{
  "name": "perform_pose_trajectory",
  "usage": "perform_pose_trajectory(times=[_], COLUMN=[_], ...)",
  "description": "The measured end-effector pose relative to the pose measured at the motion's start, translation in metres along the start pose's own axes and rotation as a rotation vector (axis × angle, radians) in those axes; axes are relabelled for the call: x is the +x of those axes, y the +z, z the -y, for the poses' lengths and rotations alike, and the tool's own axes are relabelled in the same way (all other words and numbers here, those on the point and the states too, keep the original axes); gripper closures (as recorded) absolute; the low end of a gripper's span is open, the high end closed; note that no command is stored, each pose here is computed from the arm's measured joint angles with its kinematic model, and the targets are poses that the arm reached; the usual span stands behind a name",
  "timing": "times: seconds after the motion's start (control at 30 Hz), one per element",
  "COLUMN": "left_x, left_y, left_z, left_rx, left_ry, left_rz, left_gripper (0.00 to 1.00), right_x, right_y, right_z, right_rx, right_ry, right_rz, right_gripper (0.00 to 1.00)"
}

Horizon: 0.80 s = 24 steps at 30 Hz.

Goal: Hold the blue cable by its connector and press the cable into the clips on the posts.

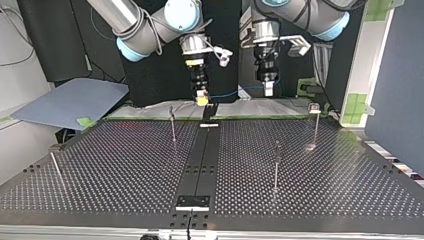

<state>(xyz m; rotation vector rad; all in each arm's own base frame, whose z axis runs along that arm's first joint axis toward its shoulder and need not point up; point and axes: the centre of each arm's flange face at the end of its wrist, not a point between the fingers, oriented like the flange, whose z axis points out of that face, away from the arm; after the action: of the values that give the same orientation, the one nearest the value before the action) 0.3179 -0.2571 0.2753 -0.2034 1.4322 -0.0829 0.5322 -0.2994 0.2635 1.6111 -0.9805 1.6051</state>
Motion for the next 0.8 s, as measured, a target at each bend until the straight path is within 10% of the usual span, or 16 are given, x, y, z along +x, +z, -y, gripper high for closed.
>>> perform_pose_trajectory(times=[0.8], left_x=[-0.011], left_y=[0.034], left_z=[-0.023], left_rx=[-0.076], left_ry=[0.001], left_rz=[-0.089], left_gripper=[1.00], right_x=[0.056], right_y=[0.020], right_z=[0.023], right_rx=[0.064], right_ry=[0.050], right_rz=[-0.025], right_gripper=[1.00])
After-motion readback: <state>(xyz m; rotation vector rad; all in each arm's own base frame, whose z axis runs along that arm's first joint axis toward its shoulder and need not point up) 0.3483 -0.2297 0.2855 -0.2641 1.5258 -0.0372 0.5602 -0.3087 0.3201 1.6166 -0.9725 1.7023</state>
